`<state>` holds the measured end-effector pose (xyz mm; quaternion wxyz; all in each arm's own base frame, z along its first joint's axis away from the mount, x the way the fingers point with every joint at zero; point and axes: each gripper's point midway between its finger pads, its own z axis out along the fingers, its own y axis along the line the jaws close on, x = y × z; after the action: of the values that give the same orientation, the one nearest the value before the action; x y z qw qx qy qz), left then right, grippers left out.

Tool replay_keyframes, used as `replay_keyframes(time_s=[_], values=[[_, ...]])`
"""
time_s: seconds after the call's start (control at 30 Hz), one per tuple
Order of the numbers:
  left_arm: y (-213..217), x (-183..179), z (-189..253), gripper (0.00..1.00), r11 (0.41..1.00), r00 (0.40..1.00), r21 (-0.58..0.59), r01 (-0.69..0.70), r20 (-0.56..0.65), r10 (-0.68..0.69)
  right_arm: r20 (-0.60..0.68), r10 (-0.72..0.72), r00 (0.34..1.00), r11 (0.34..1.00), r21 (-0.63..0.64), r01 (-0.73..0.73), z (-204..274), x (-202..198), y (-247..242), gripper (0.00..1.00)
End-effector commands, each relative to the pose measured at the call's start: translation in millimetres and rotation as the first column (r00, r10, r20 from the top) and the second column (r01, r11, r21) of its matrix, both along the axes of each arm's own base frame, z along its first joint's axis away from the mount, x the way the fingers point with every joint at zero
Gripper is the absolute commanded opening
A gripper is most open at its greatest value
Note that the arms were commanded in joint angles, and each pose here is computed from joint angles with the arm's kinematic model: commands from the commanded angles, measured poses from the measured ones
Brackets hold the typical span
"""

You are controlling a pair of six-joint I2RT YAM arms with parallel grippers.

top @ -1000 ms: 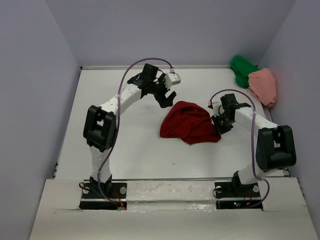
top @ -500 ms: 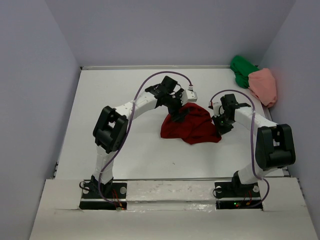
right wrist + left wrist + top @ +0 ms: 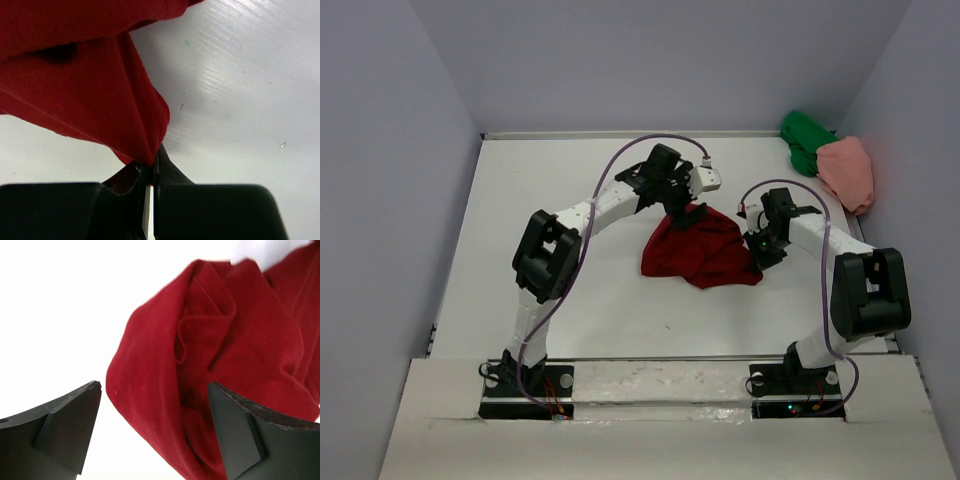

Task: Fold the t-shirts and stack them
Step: Flatten out the tshirt

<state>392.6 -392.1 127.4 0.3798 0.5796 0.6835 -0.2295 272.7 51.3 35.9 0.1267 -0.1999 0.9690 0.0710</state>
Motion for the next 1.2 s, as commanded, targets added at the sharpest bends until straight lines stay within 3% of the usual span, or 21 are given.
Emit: replay_keyframes(time_s=[0.0,0.23,0.4,0.53,0.57,0.63,0.7,0.93,1.07,1.17], values=[[-21.9,11.7,28.0,0.98,0.997,0.999,-0.075,0.007,0.050,-0.004,0.031,-0.012,0.999,1.000,0.002,0.012,1.6,8.5,-1.7,0.00],[-37.0,10.7,16.7,0.97,0.997,0.999,-0.067,0.030,0.040,-0.027,0.035,-0.009,0.999,1.000,0.005,0.008,2.8,7.6,-1.4,0.00],[-41.4,6.4,-2.2,0.77,0.999,0.999,-0.028,0.042,0.031,-0.041,0.038,-0.006,0.999,1.000,0.004,0.005,3.6,7.9,-1.5,0.00],[-40.7,5.6,-8.8,0.48,0.999,0.998,0.000,0.039,0.045,-0.039,0.036,-0.004,0.999,1.000,0.003,0.004,2.7,6.9,-1.7,0.00],[-39.7,6.3,-8.9,0.32,1.000,0.998,0.009,0.030,0.053,-0.031,0.035,-0.001,0.999,1.000,0.003,0.001,2.0,6.7,-1.8,0.00],[-39.5,6.5,-7.8,0.13,1.000,0.998,0.014,0.025,0.061,-0.026,0.032,-0.001,1.000,1.000,0.002,0.001,1.5,6.2,-1.9,0.00],[-37.9,8.5,-4.4,0.00,1.000,0.997,0.022,0.010,0.077,-0.011,0.030,0.000,1.000,1.000,0.002,0.000,1.1,5.7,-2.0,0.00],[-23.4,18.6,40.7,0.00,0.997,0.981,0.026,-0.070,0.185,0.064,0.057,-0.013,0.998,1.000,-0.023,0.014,3.9,9.0,-6.8,0.00],[8.4,36.4,85.6,0.00,0.972,0.926,0.046,-0.228,0.320,0.202,0.149,-0.018,0.989,0.999,-0.041,0.025,24.1,22.0,-10.8,0.00],[41.5,38.0,140.2,0.00,0.941,0.857,-0.006,-0.339,0.410,0.311,0.215,-0.022,0.976,0.997,-0.064,0.036,44.5,34.4,-15.6,0.00]])
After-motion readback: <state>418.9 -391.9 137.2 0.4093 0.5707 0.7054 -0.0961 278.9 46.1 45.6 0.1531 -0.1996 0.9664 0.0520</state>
